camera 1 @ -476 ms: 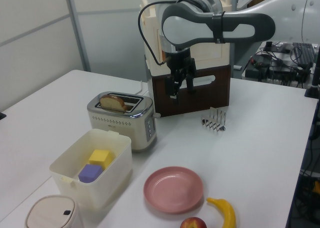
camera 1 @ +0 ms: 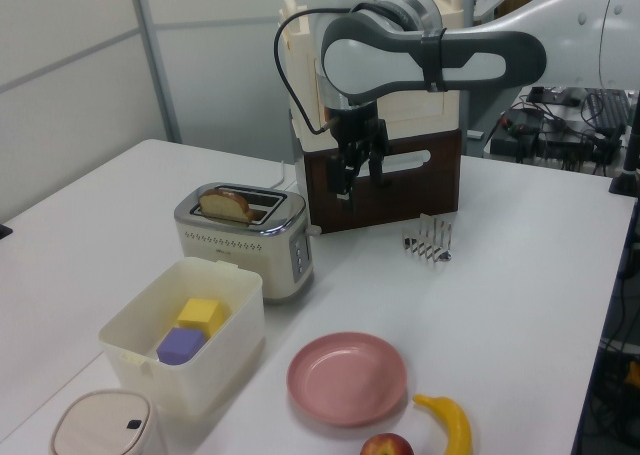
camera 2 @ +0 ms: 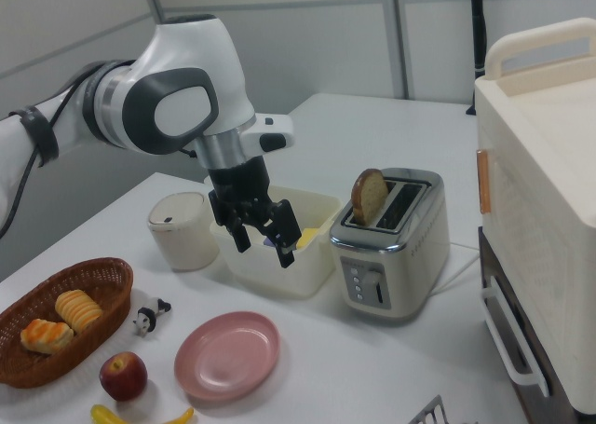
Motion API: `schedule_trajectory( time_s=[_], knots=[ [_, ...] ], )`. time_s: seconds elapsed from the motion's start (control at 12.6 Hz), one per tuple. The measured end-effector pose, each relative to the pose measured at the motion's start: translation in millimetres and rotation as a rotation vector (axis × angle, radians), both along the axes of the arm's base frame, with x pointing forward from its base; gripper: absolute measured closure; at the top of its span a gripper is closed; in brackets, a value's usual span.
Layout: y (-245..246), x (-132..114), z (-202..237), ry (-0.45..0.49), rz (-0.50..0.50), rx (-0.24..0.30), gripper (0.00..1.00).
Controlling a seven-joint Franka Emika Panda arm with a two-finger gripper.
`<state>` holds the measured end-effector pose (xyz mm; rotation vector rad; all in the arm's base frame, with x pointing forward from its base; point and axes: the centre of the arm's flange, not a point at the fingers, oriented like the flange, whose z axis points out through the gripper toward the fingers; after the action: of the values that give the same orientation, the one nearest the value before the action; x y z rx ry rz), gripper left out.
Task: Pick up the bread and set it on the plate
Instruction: 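Move the open gripper over the toaster toward the toast slice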
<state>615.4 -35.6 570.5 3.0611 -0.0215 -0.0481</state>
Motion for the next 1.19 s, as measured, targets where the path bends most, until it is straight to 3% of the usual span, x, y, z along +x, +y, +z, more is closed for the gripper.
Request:
schedule_trajectory(
  time_s=[1.19],
  knots=[
    [5.2,34.8,-23.9,-0.126,0.068,-0.019,0.00]
  ],
)
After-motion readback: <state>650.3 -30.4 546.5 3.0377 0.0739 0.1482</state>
